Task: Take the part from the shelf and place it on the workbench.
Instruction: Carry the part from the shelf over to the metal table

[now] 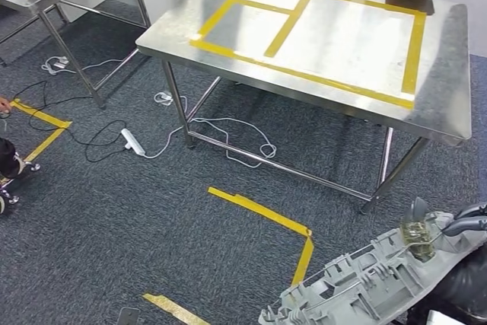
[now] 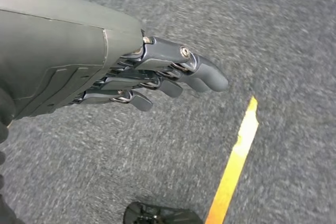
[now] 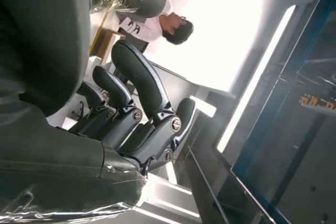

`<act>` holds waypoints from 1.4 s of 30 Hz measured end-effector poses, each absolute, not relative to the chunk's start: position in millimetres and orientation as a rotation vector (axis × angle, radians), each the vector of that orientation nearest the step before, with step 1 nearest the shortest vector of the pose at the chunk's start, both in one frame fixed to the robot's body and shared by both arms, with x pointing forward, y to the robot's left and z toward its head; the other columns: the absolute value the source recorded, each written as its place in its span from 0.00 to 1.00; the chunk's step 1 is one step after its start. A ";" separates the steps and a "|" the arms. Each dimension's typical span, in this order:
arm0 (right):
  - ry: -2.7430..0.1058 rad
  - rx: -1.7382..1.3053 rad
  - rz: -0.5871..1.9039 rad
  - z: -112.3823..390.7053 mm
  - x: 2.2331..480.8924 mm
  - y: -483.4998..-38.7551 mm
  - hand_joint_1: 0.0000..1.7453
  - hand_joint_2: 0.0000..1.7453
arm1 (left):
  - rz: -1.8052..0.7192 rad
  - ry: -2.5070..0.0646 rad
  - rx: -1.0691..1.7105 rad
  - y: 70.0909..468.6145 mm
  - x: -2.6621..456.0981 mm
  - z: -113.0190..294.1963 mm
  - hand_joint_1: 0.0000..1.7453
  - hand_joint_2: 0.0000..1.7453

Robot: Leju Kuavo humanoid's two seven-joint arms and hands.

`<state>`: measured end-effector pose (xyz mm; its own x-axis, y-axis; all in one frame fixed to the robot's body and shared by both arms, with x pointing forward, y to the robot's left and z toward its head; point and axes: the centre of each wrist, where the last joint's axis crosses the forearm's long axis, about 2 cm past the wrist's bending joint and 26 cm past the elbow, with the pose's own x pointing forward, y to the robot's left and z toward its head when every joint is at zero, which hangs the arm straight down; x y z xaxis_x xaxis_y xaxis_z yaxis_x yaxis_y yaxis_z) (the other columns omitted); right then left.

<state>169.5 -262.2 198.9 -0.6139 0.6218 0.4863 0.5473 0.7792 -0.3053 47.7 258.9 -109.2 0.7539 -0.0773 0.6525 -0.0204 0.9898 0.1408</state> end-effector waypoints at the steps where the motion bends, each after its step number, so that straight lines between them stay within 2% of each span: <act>1: -2.378 -0.868 0.165 198.8 169.5 -262.2 1.00 1.00 | -0.030 -0.717 0.138 258.9 47.2 -109.3 0.00 1.00; 42: -2.351 -0.863 0.159 197.6 169.4 -260.4 1.00 1.00 | -0.029 -0.722 0.122 258.0 43.1 -109.8 0.00 1.00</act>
<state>169.4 -260.4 197.6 -0.5928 0.6197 0.5144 0.5448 0.7790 -0.3105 43.1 258.0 -109.8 0.7501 -0.0687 0.6577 -0.0159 0.9924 0.1218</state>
